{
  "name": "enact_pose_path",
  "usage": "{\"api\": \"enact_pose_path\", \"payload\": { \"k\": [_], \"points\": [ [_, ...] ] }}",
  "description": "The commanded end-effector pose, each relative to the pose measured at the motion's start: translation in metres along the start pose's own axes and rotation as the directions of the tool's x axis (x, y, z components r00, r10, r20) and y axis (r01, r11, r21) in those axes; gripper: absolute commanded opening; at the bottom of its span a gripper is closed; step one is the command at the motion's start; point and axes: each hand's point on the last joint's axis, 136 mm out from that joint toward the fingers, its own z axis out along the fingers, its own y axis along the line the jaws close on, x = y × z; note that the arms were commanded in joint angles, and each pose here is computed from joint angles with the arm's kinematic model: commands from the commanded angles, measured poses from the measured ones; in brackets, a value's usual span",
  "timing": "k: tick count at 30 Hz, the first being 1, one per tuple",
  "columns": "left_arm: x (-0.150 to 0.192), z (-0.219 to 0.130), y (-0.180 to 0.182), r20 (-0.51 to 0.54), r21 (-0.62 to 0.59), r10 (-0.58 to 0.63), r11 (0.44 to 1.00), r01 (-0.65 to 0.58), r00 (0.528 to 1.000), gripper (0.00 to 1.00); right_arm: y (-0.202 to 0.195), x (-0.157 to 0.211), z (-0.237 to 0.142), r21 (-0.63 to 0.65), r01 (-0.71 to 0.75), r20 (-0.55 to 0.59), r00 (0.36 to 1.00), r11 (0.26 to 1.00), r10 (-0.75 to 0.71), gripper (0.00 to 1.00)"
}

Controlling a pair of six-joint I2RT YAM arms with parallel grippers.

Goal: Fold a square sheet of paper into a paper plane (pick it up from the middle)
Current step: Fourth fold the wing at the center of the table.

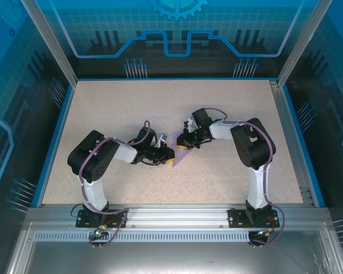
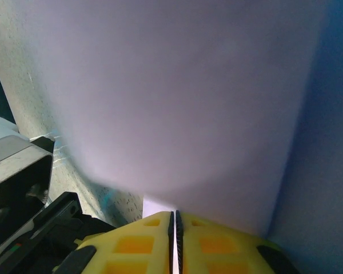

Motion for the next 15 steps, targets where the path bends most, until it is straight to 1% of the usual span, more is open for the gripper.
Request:
{"api": "enact_pose_path", "payload": {
  "k": [1,3,5,9,13,15],
  "points": [
    [0.014,-0.006,0.025,-0.032,-0.1,-0.063,0.993,0.06,0.997,0.17,-0.025,0.008,0.007,0.073,-0.035,-0.038,0.999,0.997,0.038,0.12],
    [0.012,-0.01,0.018,-0.02,-0.087,-0.05,0.995,0.048,0.999,0.19,-0.027,0.01,0.008,0.078,-0.038,-0.041,0.998,0.996,0.041,0.12],
    [0.01,-0.013,0.009,-0.009,-0.07,-0.038,0.997,0.037,0.999,0.2,-0.029,0.012,0.008,0.08,-0.038,-0.044,0.998,0.996,0.042,0.12],
    [0.006,-0.014,-0.001,-0.005,-0.052,-0.02,0.998,0.019,1.0,0.15,-0.032,0.014,0.007,0.091,-0.037,-0.047,0.998,0.995,0.041,0.12],
    [0.007,-0.01,0.0,-0.024,-0.053,-0.029,0.998,0.027,0.999,0.09,-0.034,0.015,0.006,0.1,-0.038,-0.047,0.998,0.994,0.043,0.12],
    [0.009,-0.008,0.004,-0.04,-0.062,-0.04,0.997,0.038,0.998,0.07,-0.035,0.016,0.007,0.102,-0.038,-0.048,0.998,0.994,0.043,0.12]
  ]
}}
